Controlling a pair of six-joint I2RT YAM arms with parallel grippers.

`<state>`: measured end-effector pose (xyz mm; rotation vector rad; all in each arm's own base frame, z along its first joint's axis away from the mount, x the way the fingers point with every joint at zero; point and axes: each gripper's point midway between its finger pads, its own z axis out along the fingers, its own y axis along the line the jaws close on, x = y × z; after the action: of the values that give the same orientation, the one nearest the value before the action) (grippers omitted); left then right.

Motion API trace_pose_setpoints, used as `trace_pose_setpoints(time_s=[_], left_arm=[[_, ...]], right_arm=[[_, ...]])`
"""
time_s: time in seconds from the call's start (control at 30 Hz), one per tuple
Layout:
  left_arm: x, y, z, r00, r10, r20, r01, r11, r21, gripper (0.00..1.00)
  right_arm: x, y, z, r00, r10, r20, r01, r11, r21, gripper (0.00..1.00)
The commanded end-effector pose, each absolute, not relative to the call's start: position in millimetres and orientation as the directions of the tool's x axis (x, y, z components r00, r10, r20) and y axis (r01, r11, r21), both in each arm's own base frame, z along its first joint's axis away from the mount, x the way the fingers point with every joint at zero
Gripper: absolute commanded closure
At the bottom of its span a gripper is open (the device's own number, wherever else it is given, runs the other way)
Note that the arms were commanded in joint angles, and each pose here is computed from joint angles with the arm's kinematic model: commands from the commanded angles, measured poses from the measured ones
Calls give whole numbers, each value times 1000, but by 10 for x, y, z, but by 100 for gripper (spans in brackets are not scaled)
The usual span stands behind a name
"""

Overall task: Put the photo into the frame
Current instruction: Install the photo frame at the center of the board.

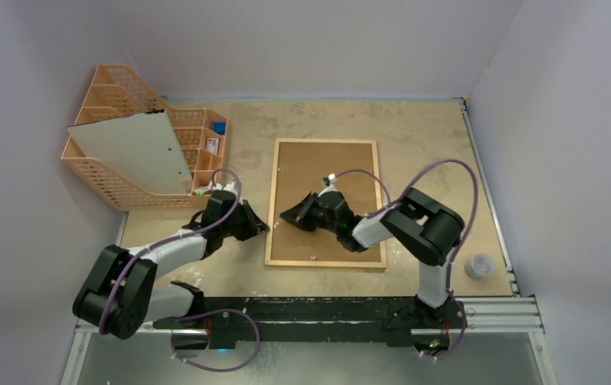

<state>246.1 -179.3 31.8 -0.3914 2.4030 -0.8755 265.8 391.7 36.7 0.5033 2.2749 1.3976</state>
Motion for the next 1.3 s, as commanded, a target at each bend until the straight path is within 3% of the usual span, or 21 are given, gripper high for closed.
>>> trace_pose_setpoints(time_s=[0.0,0.17,0.27,0.4,0.63,0.9,1.27], left_arm=[[2444,-1720,401,-838,-386,-386,-110,812,-574,95],[2573,-1771,680,-839,-347,-419,-53,819,-571,84],[2534,-1832,874,-854,-277,-441,32,817,-576,77],[2274,-1955,1030,-883,-87,-461,205,813,-545,71],[1696,-2234,1070,-892,121,-435,372,743,-557,60],[1412,-2328,742,-940,107,-323,275,798,-536,52],[1067,-2524,504,-968,49,-248,185,804,-565,43]], right_arm=[[3002,3559,754,-770,563,-301,20,493,870,86],[3170,3220,992,-743,553,-377,-11,553,833,82],[3518,3069,1241,-696,535,-479,-49,629,776,77],[4145,2782,1422,-615,494,-615,-30,764,644,71],[5112,2298,1501,-555,474,-684,31,833,552,64],[5925,1904,1259,-551,438,-710,73,873,482,62],[6257,1626,792,-589,235,-773,24,961,274,61]])
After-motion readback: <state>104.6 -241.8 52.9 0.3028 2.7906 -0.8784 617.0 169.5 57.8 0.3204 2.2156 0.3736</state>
